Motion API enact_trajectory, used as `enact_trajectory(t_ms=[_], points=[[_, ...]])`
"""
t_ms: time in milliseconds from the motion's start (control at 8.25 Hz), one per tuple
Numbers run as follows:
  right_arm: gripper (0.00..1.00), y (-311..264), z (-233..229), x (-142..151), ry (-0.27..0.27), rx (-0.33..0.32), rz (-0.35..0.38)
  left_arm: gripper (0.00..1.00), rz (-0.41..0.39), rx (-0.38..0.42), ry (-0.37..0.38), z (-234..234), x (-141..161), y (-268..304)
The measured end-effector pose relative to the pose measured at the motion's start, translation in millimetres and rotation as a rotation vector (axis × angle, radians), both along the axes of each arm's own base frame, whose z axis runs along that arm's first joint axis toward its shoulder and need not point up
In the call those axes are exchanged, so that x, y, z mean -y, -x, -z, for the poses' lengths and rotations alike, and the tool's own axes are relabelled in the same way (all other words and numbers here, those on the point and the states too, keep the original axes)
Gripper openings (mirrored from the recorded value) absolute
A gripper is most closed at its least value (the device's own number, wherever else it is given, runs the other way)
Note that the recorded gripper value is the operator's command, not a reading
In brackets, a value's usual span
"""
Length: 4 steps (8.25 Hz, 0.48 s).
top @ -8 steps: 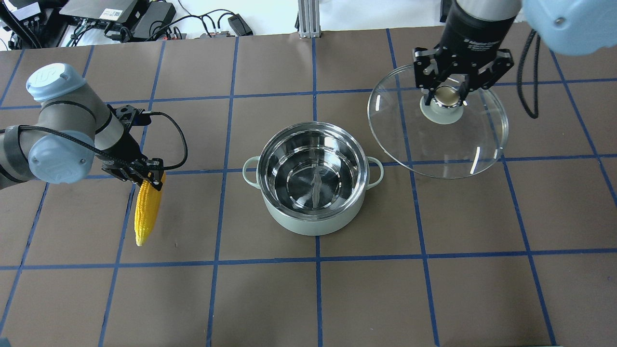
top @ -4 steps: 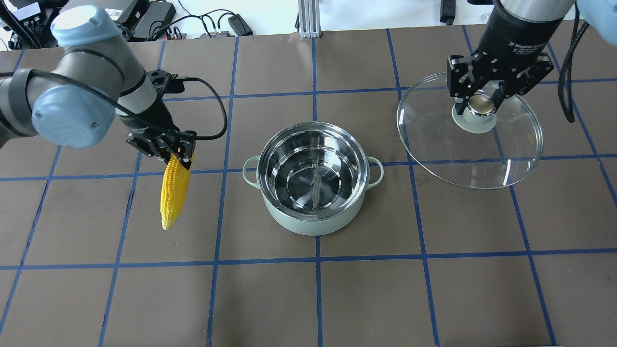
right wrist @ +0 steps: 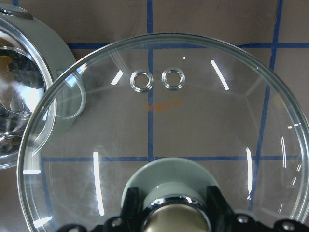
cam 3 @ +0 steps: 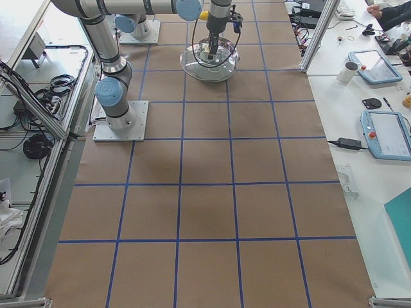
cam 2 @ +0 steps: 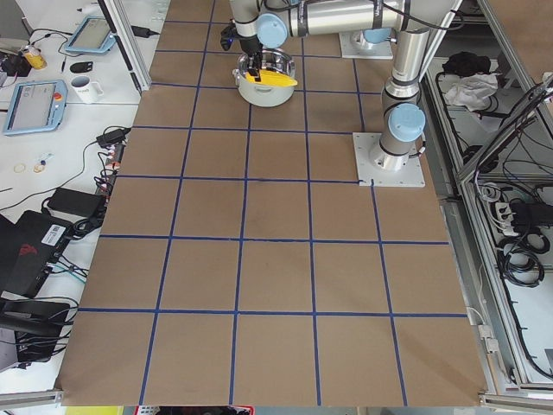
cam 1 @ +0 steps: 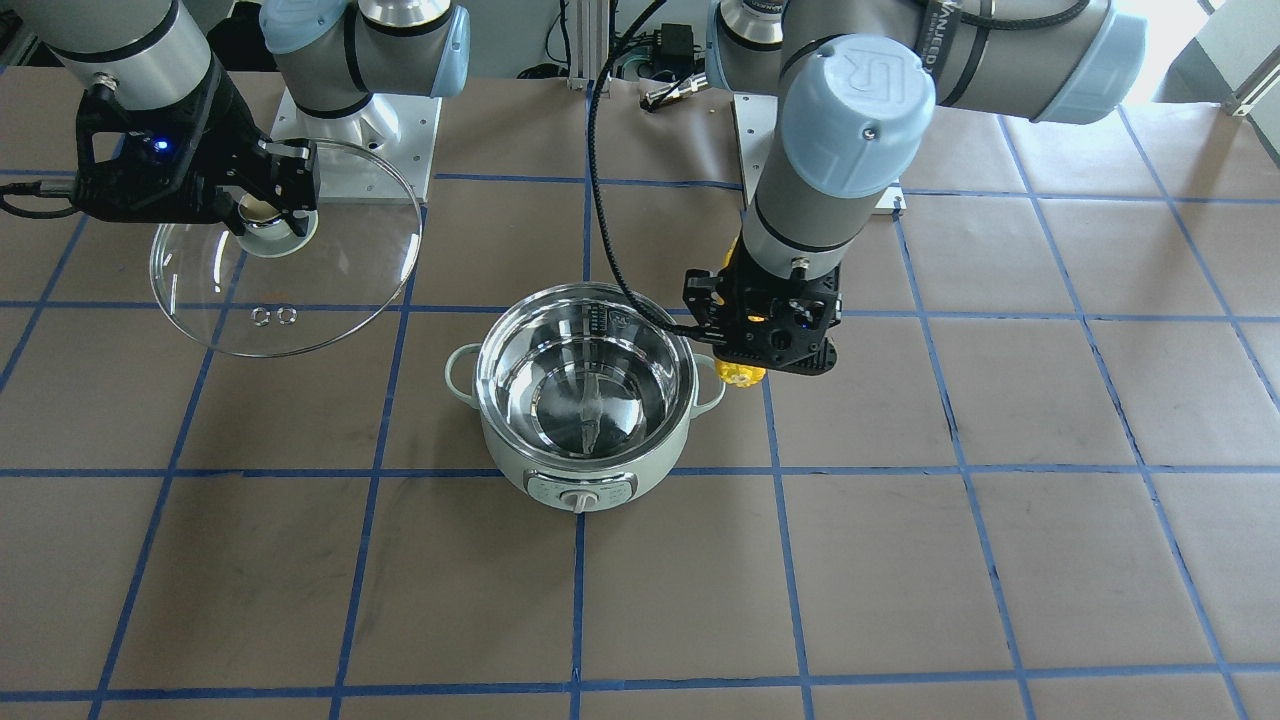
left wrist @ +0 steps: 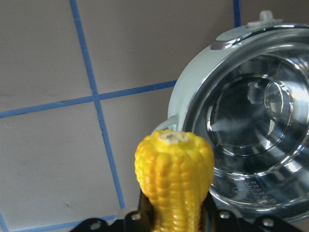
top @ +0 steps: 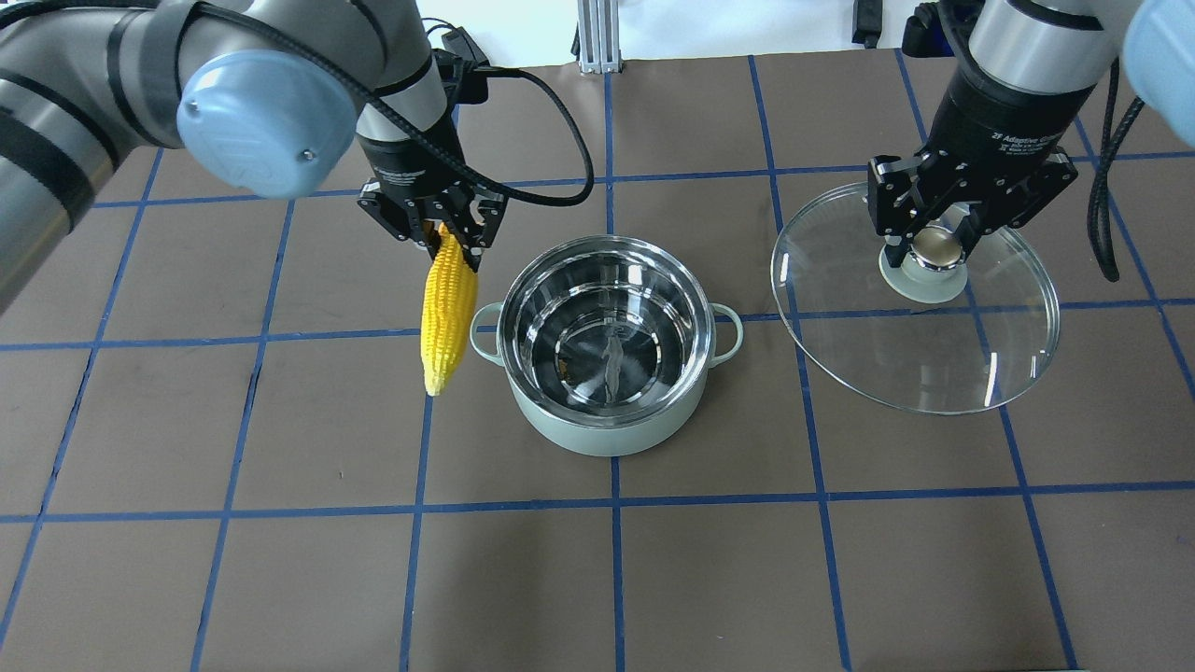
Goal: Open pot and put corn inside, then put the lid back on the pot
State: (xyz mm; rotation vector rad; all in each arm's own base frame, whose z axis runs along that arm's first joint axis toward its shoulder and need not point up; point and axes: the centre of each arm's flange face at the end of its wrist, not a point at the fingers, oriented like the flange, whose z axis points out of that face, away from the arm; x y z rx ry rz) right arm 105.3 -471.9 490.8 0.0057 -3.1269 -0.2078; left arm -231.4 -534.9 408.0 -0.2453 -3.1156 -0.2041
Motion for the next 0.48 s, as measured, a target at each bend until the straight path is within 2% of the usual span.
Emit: enact_trajectory(t_ms=[242, 485], points=[[0.50, -1, 1, -4, -0.001, 0.000, -0.002, 0.00, 0.001, 0.019, -0.022, 17, -2, 59], [0.50, -1, 1, -4, 0.002, 0.000, -0.003, 0.00, 0.006, 0.028, -0.027, 35, 0, 87]])
